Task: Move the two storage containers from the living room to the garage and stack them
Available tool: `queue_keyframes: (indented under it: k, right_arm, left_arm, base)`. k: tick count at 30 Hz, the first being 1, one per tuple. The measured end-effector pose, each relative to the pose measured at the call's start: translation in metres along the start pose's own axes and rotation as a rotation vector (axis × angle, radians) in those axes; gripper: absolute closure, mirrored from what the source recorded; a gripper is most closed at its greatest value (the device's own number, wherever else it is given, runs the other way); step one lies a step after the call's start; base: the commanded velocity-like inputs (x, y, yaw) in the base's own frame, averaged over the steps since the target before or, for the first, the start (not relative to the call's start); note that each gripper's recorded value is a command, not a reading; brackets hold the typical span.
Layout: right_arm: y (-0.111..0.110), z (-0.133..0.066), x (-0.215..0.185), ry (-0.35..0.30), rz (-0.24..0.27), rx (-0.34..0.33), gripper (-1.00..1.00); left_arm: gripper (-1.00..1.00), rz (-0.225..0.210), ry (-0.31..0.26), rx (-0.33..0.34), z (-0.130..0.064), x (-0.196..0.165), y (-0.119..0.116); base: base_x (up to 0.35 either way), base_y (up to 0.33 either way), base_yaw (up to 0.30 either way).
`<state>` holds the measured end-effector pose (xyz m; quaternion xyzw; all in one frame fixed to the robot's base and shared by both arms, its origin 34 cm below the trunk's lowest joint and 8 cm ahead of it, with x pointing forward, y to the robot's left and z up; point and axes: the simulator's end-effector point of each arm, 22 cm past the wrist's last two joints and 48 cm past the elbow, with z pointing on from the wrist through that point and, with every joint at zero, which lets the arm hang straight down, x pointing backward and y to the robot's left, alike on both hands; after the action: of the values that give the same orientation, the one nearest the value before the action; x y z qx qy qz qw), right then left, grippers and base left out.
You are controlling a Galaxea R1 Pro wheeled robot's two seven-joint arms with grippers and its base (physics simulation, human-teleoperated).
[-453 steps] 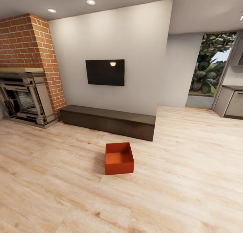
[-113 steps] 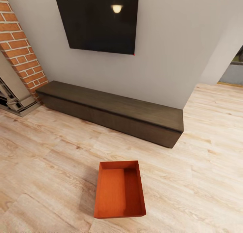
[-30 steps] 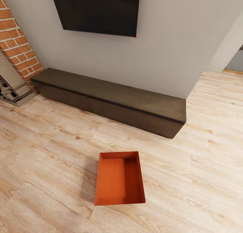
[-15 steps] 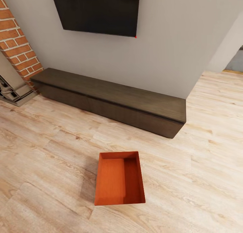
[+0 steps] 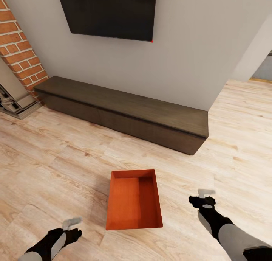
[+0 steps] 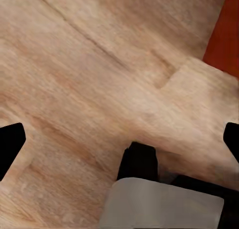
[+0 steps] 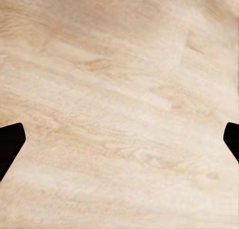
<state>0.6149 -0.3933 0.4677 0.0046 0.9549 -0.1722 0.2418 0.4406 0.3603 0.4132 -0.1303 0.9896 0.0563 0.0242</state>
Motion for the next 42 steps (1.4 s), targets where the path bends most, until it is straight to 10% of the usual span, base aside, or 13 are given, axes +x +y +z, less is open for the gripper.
queue_keyframes:
  k: [4, 7, 13, 42]
  right_arm:
    - [0.039, -0.007, -0.005, -0.014, 0.055, -0.048, -1.00]
    - [0.112, -0.026, -0.024, -0.071, 0.099, -0.143, -1.00]
    - [0.182, -0.053, -0.018, -0.074, 0.127, -0.233, -1.00]
    - [0.221, -0.077, 0.047, 0.034, 0.026, -0.305, -1.00]
  left_arm:
    - [-1.00, 0.051, -0.002, 0.008, -0.002, 0.000, -0.046]
    - [-1.00, 0.126, -0.022, 0.055, -0.009, 0.001, -0.107]
    - [-1.00, 0.150, -0.125, 0.107, -0.020, -0.015, -0.161]
    - [-1.00, 0.116, -0.280, 0.114, -0.039, -0.063, -0.183]
  base:
    - [0.000, 0.000, 0.000]
    - [0.000, 0.000, 0.000]
    - [0.000, 0.000, 0.000]
    - [0.000, 0.000, 0.000]
